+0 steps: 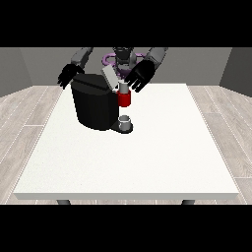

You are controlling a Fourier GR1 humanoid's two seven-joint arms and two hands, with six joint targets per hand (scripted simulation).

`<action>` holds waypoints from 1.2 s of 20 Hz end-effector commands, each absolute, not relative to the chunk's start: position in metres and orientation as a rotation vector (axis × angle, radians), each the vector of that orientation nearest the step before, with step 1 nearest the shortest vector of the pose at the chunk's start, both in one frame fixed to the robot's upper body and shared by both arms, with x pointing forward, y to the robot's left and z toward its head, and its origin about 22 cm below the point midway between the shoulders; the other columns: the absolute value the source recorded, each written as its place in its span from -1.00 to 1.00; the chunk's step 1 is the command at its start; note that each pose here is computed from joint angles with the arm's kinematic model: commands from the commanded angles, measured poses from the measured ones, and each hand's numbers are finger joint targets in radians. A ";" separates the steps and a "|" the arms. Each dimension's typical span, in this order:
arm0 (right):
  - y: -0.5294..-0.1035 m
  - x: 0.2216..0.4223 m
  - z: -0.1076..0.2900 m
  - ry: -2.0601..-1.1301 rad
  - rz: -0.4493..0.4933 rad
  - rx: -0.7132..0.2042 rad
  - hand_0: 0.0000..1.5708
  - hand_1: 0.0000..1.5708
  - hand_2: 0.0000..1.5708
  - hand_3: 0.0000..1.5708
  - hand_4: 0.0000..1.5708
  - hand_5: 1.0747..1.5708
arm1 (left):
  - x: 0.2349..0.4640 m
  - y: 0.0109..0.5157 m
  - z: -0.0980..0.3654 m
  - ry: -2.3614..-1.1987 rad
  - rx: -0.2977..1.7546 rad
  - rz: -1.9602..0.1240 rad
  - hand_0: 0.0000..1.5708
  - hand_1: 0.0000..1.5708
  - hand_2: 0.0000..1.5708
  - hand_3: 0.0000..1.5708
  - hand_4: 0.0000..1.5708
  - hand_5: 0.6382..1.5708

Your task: Insert the coffee pod into the coffee machine and close the lid

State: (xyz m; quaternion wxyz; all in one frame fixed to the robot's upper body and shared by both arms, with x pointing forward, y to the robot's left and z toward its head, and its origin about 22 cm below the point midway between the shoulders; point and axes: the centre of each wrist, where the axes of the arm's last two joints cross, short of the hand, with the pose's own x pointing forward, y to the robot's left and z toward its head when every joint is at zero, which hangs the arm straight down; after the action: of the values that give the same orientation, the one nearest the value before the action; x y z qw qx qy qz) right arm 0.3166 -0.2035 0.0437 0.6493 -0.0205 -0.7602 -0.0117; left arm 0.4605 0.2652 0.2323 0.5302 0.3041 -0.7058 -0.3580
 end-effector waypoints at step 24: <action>-0.197 0.305 0.039 -1.742 -0.048 -0.050 -1.00 -1.00 -1.00 -1.00 -0.47 1.00 | 0.463 0.266 0.211 -1.640 0.715 -0.878 0.48 0.48 0.52 0.35 -0.42 1.00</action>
State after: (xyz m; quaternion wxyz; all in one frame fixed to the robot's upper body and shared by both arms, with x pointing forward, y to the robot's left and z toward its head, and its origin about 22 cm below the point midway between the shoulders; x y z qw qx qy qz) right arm 0.3140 -0.2155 0.0365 0.6470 -0.0312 -0.7612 -0.0324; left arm 0.4633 0.2557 0.2214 0.5351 0.2921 -0.6971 -0.3773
